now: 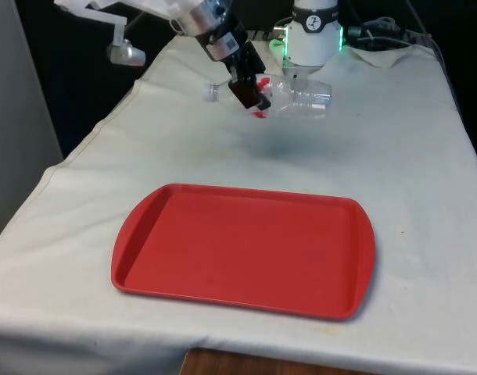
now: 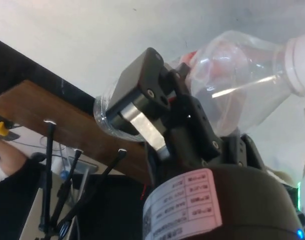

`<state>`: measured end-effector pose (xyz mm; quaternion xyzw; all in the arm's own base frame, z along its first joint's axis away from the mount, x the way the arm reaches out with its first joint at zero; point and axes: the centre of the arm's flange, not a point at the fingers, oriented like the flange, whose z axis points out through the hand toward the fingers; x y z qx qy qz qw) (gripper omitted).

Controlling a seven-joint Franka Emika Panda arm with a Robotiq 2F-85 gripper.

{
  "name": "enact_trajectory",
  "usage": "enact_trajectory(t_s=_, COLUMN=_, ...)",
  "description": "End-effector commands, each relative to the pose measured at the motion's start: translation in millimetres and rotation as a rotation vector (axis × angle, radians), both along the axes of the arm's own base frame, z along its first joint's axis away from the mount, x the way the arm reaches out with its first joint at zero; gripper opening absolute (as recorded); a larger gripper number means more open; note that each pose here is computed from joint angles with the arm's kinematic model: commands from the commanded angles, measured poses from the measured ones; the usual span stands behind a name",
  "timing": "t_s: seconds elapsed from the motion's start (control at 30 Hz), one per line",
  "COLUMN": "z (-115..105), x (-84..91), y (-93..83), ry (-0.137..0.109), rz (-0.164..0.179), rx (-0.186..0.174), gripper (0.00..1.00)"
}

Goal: Place the bottle upright on the tray.

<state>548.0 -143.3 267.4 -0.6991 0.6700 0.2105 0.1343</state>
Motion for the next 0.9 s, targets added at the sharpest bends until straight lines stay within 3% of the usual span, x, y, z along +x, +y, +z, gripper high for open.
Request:
enact_trajectory(t_s=0.0, z=2.2, x=3.4, y=0.4, ry=0.006, rz=-0.005, rx=-0.010, gripper=0.14)
enact_trajectory(t_s=0.37, z=19.8, x=23.2, y=3.3, ry=0.018, rz=-0.033, rx=-0.070, gripper=0.14)
enact_trajectory(t_s=0.4, z=18.1, x=20.9, y=1.8, ry=0.010, rz=-0.031, rx=-0.061, gripper=0.14)
enact_trajectory(t_s=0.87, z=41.1, x=43.5, y=13.2, ry=0.031, rz=-0.050, rx=-0.153, gripper=0.14)
